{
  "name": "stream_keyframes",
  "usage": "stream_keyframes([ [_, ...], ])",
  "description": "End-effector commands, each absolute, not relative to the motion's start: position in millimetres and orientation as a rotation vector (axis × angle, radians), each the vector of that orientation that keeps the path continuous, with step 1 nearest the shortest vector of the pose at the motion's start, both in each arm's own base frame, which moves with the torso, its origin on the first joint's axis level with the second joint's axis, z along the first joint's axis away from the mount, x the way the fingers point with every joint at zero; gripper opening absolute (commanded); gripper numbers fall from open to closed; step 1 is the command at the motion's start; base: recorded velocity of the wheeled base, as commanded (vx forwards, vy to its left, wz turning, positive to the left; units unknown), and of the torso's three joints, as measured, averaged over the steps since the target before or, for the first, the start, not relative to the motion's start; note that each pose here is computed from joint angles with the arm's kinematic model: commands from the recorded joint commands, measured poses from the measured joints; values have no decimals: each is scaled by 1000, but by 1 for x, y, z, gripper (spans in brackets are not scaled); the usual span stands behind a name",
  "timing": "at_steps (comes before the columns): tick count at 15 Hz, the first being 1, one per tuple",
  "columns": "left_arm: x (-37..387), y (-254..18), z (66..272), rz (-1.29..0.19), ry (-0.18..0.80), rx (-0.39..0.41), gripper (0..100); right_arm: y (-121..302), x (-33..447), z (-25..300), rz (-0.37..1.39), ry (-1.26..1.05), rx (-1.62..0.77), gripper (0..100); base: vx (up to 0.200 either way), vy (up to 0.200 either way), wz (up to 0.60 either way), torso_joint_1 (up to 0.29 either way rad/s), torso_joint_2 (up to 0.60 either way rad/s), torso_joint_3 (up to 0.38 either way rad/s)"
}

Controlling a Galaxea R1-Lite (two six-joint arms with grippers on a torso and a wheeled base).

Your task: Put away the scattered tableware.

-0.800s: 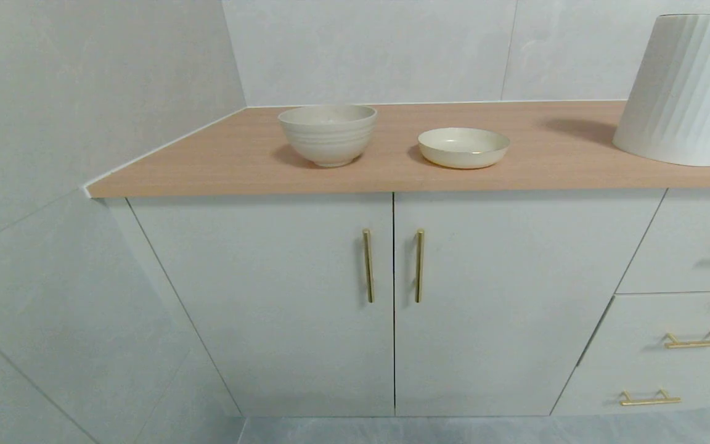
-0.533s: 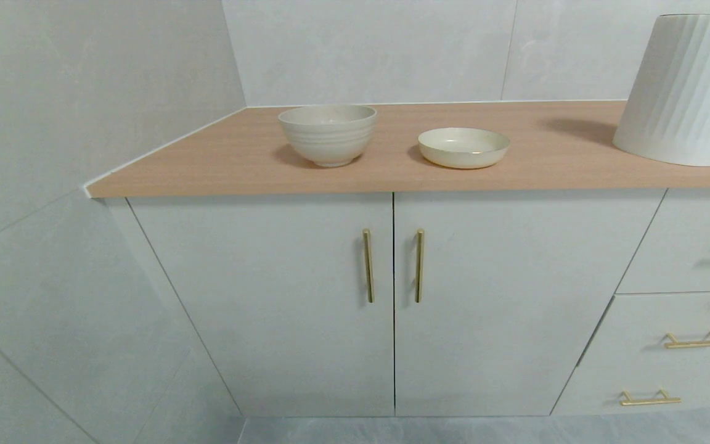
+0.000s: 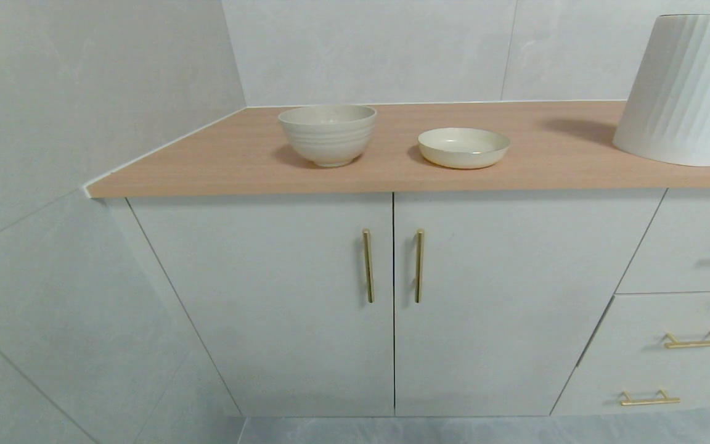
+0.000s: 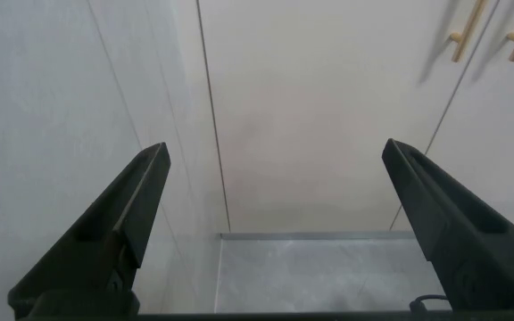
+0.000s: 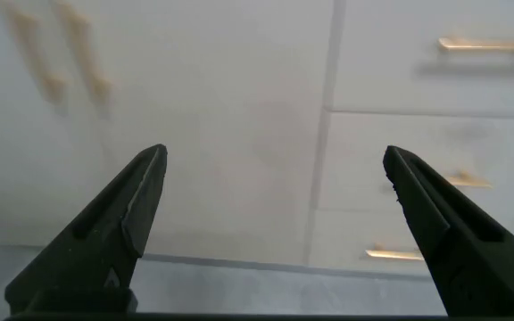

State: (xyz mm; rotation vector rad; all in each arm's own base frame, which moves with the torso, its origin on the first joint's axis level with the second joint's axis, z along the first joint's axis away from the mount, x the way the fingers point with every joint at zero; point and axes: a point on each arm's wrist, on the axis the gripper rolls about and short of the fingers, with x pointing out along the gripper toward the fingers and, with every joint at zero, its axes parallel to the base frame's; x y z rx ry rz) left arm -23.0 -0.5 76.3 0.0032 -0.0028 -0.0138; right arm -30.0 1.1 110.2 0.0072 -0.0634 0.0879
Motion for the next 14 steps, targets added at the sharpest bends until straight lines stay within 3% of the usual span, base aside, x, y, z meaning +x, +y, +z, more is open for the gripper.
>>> stream_keyframes([
  [1,-23,-1,76,-14,-3,3,100,3,-12,150,239,82,35,100,0,0,0,0,0,0],
  [4,-23,-1,76,-14,-3,3,100,10,44,177,342,319,31,100,0,0,0,0,0,0],
  [9,-23,-1,76,-14,-3,3,100,66,155,231,581,366,67,100,0,0,0,0,0,0],
  [14,-23,-1,76,-14,-3,3,100,127,227,223,689,498,78,100,0,0,0,0,0,0],
])
